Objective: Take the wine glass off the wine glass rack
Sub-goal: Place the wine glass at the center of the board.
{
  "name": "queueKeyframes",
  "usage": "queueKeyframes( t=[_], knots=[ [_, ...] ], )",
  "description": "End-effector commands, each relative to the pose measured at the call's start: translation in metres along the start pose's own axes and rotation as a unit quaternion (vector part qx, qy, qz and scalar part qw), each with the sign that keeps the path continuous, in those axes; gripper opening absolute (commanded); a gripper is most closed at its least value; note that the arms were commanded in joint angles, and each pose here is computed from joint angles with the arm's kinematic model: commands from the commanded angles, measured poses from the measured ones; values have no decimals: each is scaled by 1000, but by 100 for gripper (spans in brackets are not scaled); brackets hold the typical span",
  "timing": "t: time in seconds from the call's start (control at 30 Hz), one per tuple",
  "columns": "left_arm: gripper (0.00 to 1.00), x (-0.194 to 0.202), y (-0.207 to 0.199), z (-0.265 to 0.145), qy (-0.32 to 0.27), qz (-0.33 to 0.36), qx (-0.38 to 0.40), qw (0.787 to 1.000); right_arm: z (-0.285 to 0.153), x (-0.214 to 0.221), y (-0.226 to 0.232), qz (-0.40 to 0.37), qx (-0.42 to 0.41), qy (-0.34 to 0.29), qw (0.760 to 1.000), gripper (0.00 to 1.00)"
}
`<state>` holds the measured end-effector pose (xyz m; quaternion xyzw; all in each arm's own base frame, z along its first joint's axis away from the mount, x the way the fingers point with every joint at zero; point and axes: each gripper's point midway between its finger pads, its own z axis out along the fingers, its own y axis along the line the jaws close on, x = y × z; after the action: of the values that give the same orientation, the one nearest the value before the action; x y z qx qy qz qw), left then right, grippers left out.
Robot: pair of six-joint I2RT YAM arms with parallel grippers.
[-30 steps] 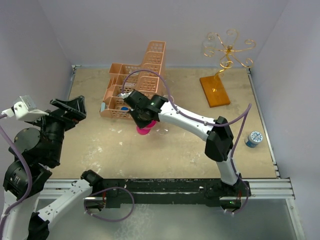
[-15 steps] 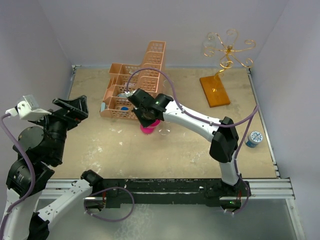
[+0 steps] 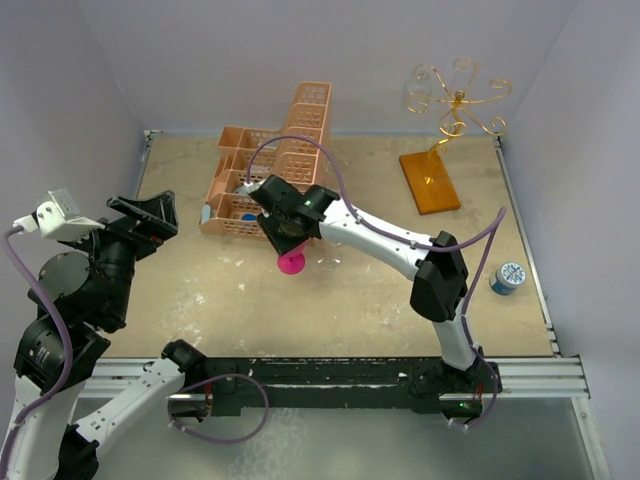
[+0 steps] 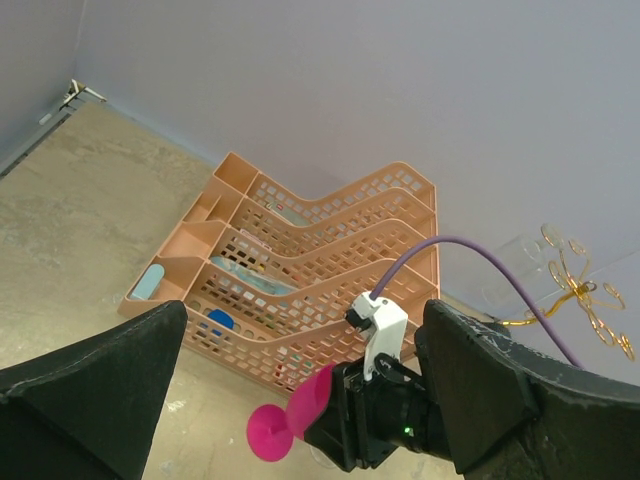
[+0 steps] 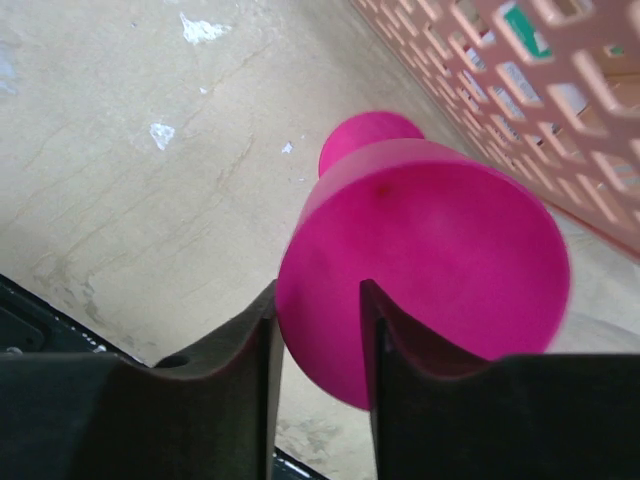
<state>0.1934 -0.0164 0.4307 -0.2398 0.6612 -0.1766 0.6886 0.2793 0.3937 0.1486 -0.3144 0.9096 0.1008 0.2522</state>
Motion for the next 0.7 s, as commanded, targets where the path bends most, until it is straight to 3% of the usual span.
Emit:
queueKeyframes(
  t=[0.0, 0.23, 0.37, 0.53, 0.67],
  knots=[
    [99, -8, -8, 1, -13, -14, 12, 1000, -32, -36, 9, 5, -29, -55, 998, 42],
    [99, -6, -13, 5, -12, -18, 20, 1000, -94, -79, 18, 23, -71, -141, 987, 63],
    [99, -4, -15, 6, -9, -18, 23, 1000, -140, -99, 10, 46, -77, -198, 976, 70],
    [99, -1, -16, 8, -6, -10, 25, 1000, -219, -128, -43, 95, -54, -301, 947, 74],
    [99, 1, -19, 10, -3, -4, 28, 1000, -301, -144, -98, 128, -31, -409, 903, 75]
  ],
)
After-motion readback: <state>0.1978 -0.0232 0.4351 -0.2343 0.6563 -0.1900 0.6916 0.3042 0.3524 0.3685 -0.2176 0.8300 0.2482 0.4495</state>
